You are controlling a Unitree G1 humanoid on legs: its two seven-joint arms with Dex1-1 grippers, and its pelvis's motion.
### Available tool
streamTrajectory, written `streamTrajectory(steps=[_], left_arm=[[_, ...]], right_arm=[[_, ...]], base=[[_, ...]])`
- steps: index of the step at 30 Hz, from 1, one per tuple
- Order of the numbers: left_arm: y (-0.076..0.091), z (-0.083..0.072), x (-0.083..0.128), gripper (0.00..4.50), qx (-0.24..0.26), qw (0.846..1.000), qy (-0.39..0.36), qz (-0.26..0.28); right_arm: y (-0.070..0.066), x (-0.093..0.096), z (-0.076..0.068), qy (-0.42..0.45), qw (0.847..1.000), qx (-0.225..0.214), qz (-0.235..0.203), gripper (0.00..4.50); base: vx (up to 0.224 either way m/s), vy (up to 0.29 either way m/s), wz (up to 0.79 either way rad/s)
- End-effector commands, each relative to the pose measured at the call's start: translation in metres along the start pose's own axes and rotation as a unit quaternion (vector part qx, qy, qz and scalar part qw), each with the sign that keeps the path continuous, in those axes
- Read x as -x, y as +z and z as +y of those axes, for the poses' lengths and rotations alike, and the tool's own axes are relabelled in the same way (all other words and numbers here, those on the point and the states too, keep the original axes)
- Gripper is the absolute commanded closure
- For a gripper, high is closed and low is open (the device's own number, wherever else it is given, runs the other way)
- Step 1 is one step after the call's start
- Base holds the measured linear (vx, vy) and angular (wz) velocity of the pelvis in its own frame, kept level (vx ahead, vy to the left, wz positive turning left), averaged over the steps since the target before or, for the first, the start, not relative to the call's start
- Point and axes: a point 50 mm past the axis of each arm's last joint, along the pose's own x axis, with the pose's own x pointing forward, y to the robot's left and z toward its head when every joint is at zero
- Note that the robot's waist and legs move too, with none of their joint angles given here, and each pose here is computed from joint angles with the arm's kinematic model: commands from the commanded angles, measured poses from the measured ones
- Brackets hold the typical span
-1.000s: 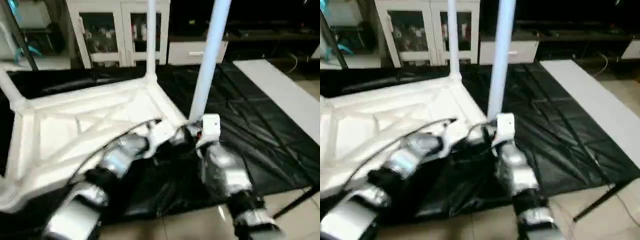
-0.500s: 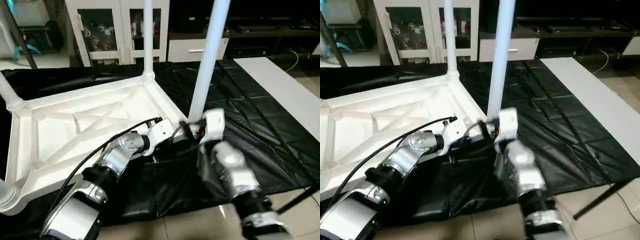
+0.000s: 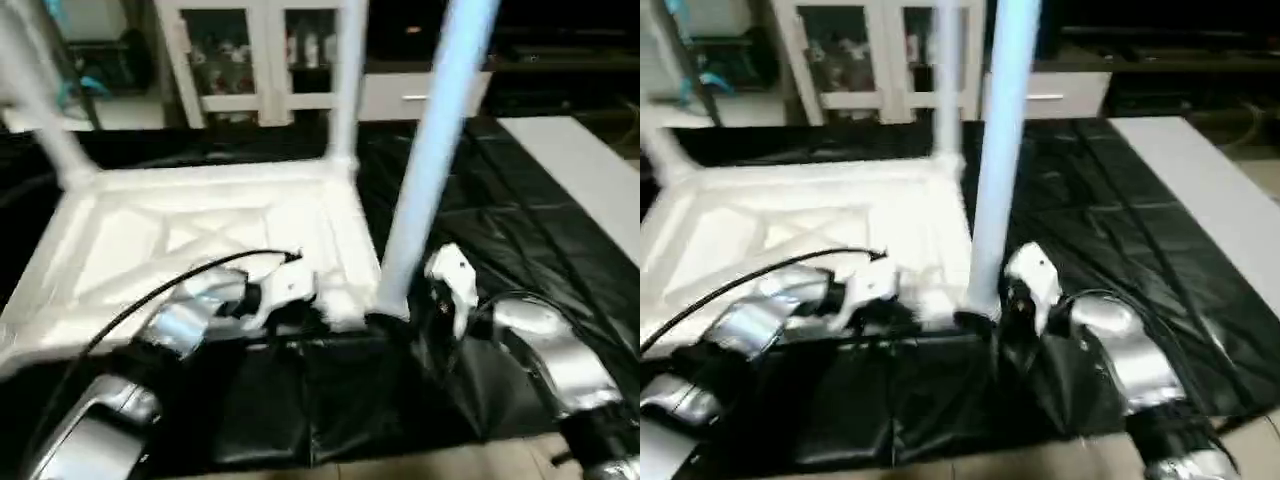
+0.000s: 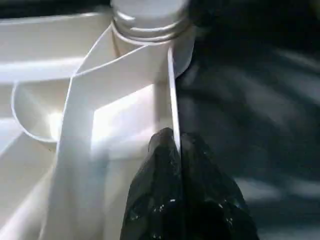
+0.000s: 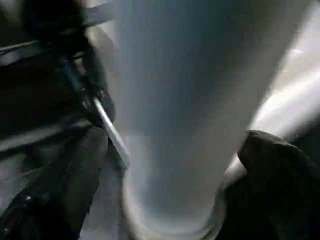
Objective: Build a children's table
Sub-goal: Rotate leg to tighten
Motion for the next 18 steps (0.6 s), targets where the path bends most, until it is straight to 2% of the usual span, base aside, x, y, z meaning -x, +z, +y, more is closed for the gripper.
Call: streamTrajectory(steps=[1,6,9,14,15,17,18], left_arm=[[-0.024,-0.030,-0.024,4.50,0.041,0.991,-0.114,0.055],[-0.025,-0.034,-0.021,4.50,0.037,0.987,-0.138,0.072],[-0.024,-0.034,-0.018,4.50,0.035,0.987,-0.137,0.078],[-0.024,-0.034,-0.015,4.50,0.035,0.987,-0.135,0.085],[-0.024,-0.034,-0.015,4.50,0.035,0.986,-0.135,0.087],[-0.024,-0.034,-0.015,4.50,0.034,0.986,-0.134,0.087],[-0.024,-0.034,-0.015,4.50,0.034,0.986,-0.134,0.088]], right_arm=[[0.003,-0.001,0.006,0.033,0.999,-0.011,-0.004,0.06],[-0.001,-0.001,0.015,0.079,0.996,-0.010,0.029,0.06],[-0.004,0.001,0.017,0.095,0.994,0.005,0.057,0.06],[-0.004,0.004,0.017,0.106,0.992,0.004,0.063,0.06],[-0.005,0.005,0.017,0.109,0.992,0.005,0.065,0.20],[-0.005,0.006,0.017,0.112,0.991,0.005,0.068,0.20],[-0.005,0.006,0.018,0.115,0.991,0.005,0.069,0.48]], base=[[0.058,0.000,-0.01],[0.000,0.000,0.00],[0.000,0.000,0.00],[0.000,0.000,0.00],[0.000,0.000,0.00],[0.000,0.000,0.00],[0.000,0.000,0.00]])
